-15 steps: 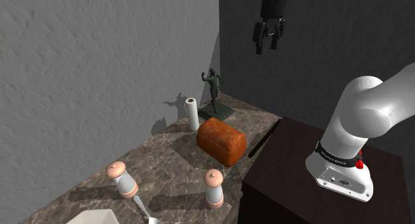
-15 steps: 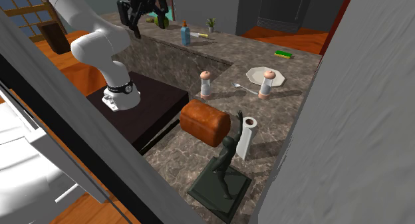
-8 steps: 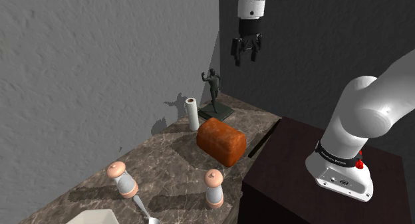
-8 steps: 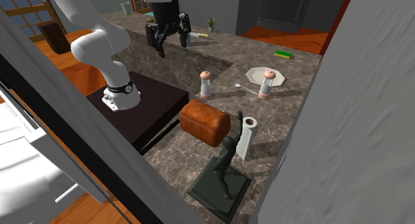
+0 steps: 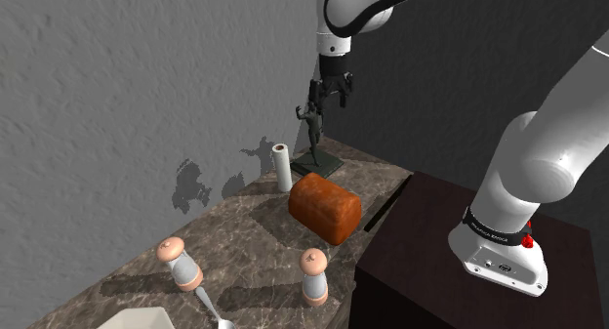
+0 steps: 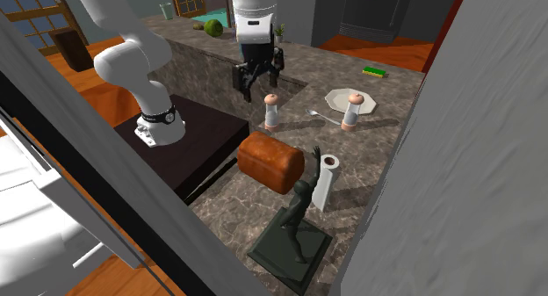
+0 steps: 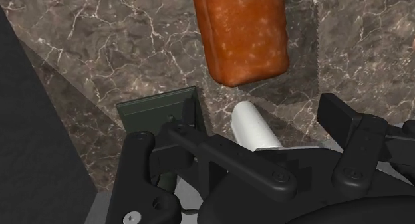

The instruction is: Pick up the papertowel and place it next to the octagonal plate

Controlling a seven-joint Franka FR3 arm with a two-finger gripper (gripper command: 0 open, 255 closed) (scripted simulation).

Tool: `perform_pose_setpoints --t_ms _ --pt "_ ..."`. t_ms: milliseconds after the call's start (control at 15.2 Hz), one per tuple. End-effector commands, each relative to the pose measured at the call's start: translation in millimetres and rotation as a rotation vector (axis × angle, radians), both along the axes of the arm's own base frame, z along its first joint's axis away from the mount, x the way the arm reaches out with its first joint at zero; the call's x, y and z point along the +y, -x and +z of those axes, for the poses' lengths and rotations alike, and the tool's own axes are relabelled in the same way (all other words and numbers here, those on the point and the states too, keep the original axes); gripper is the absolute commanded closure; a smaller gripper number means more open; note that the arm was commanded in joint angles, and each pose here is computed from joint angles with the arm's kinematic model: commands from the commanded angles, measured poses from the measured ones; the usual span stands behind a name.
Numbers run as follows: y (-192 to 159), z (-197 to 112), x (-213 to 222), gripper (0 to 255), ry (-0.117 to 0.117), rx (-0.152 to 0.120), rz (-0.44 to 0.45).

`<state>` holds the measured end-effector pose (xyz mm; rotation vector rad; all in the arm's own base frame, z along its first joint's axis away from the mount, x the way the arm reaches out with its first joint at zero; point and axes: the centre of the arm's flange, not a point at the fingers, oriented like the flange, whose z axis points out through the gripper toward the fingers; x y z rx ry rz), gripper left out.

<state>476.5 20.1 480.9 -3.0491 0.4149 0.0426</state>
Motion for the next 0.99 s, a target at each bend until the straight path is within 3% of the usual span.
perform_pose_setpoints --t_ms 0,924 --pt "-19 -17 -1 0 0.001 0.0 -0.01" --pt "-164 -130 22 0 0.004 0.004 -0.079"
